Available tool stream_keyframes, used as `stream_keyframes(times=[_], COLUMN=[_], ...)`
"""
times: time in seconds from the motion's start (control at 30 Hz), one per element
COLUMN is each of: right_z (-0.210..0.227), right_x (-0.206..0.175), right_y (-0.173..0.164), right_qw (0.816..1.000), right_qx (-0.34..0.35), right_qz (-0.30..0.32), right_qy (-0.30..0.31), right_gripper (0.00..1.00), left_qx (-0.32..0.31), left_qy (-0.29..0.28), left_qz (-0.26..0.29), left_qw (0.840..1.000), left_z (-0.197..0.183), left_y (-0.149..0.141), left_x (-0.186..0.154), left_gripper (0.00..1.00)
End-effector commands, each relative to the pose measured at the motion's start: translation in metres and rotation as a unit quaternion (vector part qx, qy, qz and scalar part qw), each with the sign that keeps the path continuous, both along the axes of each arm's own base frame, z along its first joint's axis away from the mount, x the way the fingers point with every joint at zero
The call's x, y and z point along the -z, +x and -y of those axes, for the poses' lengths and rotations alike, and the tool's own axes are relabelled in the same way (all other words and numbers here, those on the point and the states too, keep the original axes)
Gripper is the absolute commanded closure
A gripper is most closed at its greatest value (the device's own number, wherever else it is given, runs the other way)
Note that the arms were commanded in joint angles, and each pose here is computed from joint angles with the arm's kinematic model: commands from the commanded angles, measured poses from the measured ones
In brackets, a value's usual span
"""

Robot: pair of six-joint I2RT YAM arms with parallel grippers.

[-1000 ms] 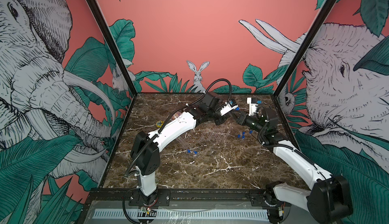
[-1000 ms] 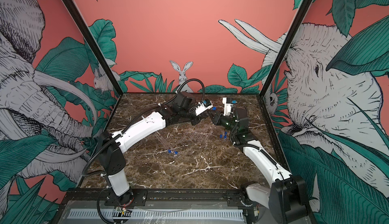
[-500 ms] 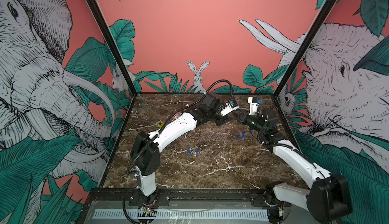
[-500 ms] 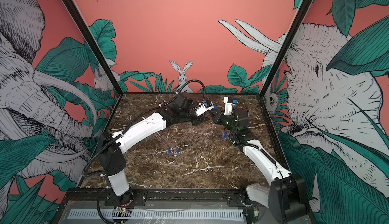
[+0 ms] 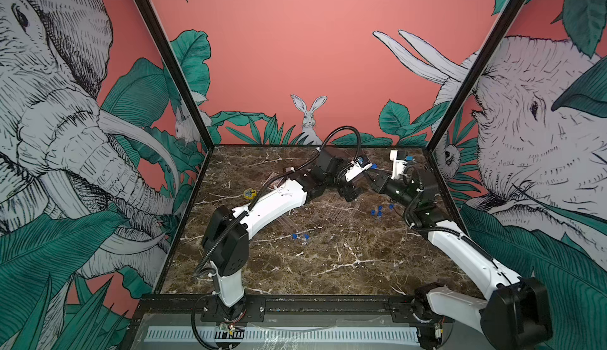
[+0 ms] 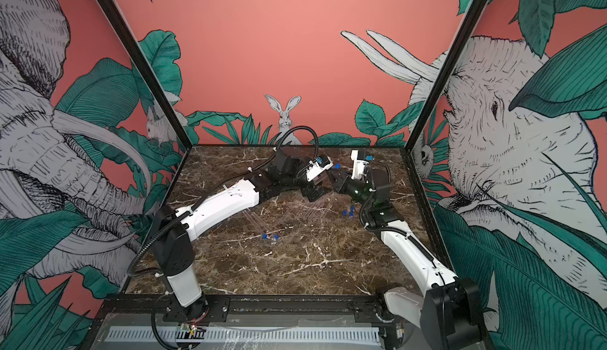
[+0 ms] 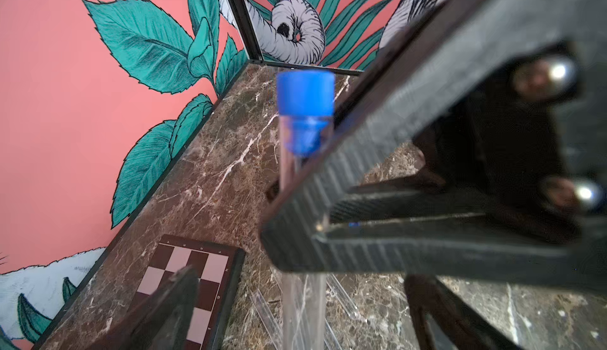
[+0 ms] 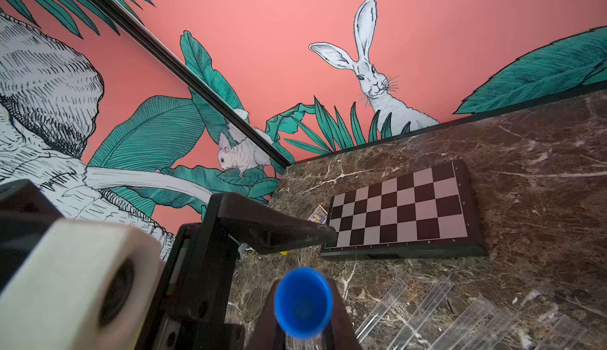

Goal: Remove stoppers from test tubes
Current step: Pick up the test tube at the center of the board.

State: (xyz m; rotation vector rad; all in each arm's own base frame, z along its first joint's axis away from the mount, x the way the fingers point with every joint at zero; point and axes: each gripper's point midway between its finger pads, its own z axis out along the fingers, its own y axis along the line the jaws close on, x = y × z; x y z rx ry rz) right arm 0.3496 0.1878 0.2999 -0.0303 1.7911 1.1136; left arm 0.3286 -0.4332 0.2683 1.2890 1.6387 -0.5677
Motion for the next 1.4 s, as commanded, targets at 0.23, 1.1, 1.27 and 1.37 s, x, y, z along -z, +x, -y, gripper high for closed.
stream_keyframes(times=[0.23, 1.1, 1.27, 1.37], right_z=[-0.003, -0.002, -0.001, 0.000], right_x=[-0.027, -0.023, -0.022, -0.021], right_y=[-0.014, -0.019, -0.020, -0.020], right_qw=[0.999, 0.999, 0.999, 0.999], right_qx=[-0.015, -0.015, -0.013, -0.009], right_qz=[0.034, 0.025, 0.024, 0.023], right_qy=[0.021, 0.023, 0.022, 0.021], right_gripper=[0.95, 0.95, 0.94, 0.94], left_qx=[-0.005, 0.040, 0.044, 0.045], left_qy=[-0.033, -0.009, -0.009, -0.008], left_qz=[0.036, 0.019, 0.015, 0.015], left_qw=[0.999, 0.999, 0.999, 0.999], left_z=[-0.004, 0.009, 0.011, 0.011], left_y=[-0.003, -0.009, -0.009, -0.009], left_x=[-0.029, -0.018, -0.016, -0.018], left_gripper=[0.01, 0.53, 0.62, 0.74])
